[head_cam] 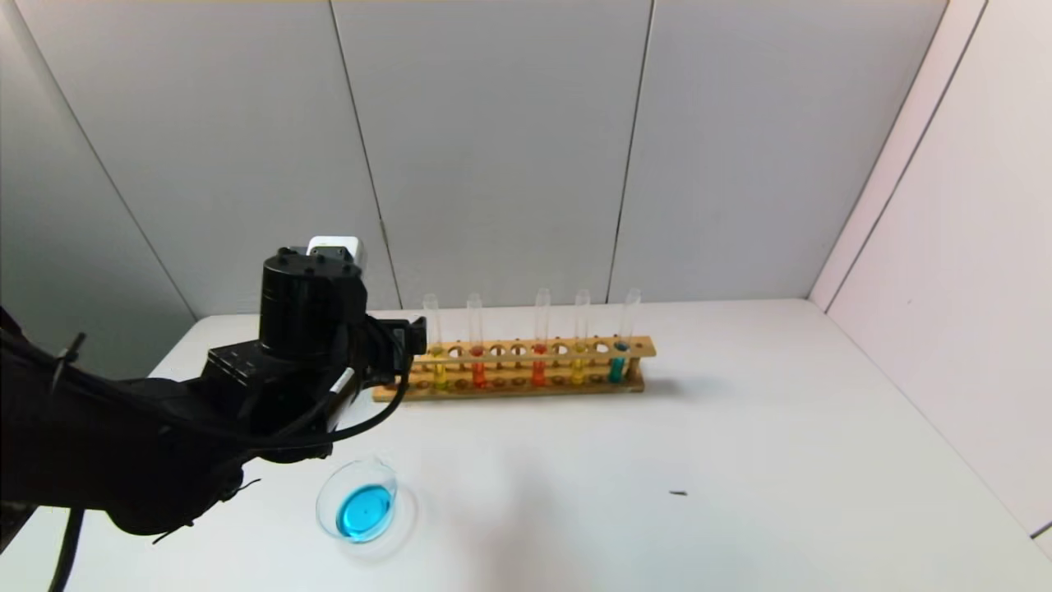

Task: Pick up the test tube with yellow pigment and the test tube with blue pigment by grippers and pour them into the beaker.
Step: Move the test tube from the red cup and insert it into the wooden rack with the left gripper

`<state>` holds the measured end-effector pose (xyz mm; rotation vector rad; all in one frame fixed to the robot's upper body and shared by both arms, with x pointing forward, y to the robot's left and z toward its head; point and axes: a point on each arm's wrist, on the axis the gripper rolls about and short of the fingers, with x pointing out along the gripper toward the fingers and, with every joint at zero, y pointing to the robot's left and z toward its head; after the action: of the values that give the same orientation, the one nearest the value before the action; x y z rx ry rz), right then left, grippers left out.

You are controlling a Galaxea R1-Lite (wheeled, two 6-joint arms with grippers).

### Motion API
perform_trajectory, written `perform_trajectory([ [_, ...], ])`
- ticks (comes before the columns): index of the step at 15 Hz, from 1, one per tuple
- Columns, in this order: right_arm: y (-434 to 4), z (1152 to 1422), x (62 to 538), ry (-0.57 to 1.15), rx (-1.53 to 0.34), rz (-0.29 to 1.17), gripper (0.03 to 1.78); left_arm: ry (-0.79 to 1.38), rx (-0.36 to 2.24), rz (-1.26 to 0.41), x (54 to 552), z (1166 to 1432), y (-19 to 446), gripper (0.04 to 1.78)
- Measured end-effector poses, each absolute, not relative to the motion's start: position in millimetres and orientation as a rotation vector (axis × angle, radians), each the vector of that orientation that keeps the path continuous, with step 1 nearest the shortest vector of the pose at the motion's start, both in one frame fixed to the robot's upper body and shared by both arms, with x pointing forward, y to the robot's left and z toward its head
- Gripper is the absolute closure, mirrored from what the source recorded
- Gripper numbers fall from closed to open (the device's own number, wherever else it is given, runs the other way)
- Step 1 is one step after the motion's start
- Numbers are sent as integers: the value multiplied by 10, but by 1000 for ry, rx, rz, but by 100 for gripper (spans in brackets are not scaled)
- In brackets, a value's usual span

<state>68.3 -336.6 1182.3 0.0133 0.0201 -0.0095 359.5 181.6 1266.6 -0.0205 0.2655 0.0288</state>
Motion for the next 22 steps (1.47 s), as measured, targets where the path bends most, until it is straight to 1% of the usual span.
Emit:
perform_trajectory([
  [5, -3366, 11823, 683, 20, 13, -9, 11, 257, -29, 29, 3857, 12488, 1656, 7],
  [11, -3366, 11823, 683, 20, 13, -9, 11, 243, -38, 34, 4134, 12379, 1517, 7],
  [17, -3366, 11823, 683, 20, 13, -9, 11, 230, -44, 53, 4381, 12235, 1492, 7],
  [22, -3366, 11823, 683, 20, 14, -10, 11, 231, -39, 56, 4462, 12171, 1473, 7],
])
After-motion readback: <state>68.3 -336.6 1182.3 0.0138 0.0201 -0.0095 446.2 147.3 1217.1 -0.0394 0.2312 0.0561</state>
